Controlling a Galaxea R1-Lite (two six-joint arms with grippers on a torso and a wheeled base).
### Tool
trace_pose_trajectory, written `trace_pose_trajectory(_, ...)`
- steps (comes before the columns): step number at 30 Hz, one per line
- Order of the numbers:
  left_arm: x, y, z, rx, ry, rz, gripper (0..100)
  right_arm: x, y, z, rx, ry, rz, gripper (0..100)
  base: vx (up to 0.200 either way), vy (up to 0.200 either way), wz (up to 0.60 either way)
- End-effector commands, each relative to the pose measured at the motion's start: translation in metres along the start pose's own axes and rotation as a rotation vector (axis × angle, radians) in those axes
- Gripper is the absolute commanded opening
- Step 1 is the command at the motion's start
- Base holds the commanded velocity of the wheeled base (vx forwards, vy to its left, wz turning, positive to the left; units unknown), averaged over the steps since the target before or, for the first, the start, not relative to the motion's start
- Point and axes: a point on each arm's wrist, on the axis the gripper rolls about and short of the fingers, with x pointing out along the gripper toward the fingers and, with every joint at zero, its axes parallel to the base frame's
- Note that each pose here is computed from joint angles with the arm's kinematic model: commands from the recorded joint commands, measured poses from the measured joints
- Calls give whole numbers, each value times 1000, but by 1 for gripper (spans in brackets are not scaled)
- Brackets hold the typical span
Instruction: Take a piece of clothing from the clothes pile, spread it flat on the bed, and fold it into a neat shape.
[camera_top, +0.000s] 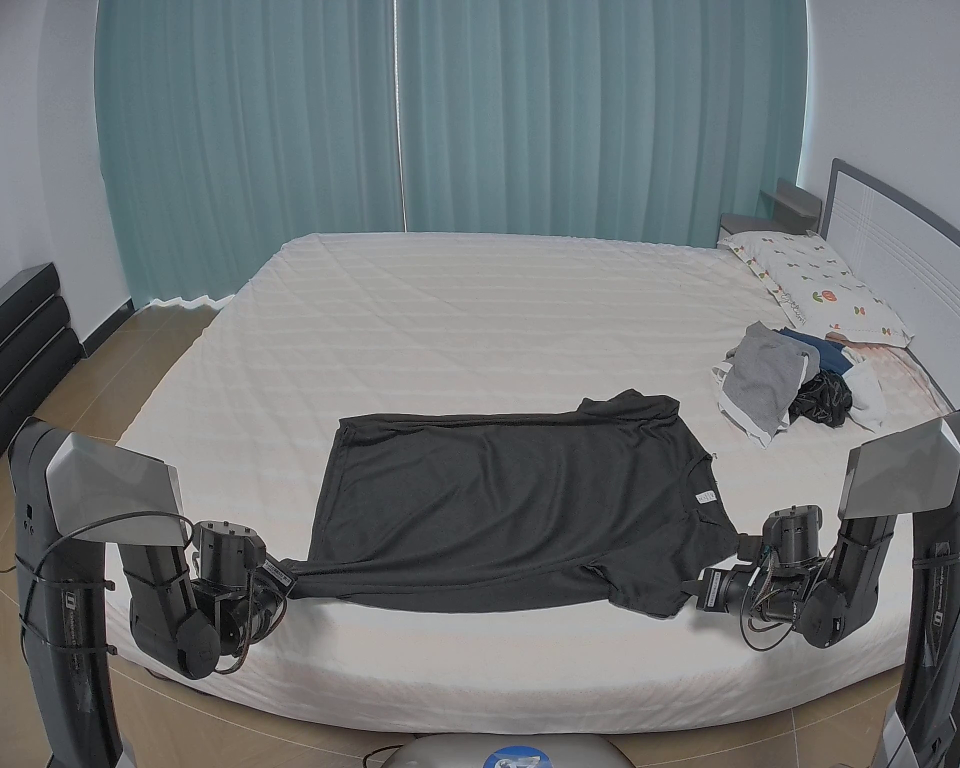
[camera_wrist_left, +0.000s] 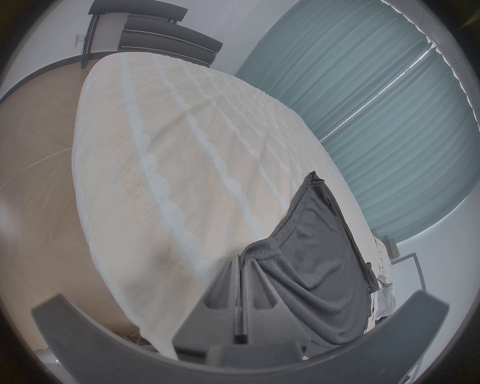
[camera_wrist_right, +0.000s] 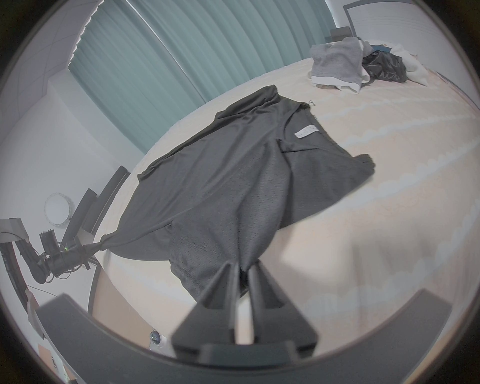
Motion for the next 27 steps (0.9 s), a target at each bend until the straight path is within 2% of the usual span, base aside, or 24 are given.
trace_pose_trajectory(1, 0, 1, 1, -3, 4, -2, 0, -13, -7, 5, 18, -21, -29, 0, 0, 0, 0)
trace_pose_trajectory(5, -3, 3, 3, -8, 16, -2, 0, -31, -8, 1, 35, 2, -48, 0, 0, 0, 0)
trace_pose_trajectory(10, -24, 2, 7, 26, 17, -13, 0, -63, -5, -7, 28, 18, -63, 0, 0, 0, 0)
trace_pose_trajectory(12, -36, 0, 10, 62, 22, -31, 0, -74, -3, -10, 16, 22, -65, 0, 0, 0, 0)
trace_pose_trajectory(14, -50, 5, 9, 131, 68, -43, 0, -91, -1, -16, -11, 33, -71, 0, 0, 0, 0)
trace_pose_trajectory(21, -70, 30, -2, 363, 155, 34, 0, -121, -9, -33, -41, 81, -130, 0, 0, 0, 0)
trace_pose_trajectory(27, -81, 38, -17, 455, 225, 55, 0, -124, -19, -37, -33, 128, -172, 0, 0, 0, 0)
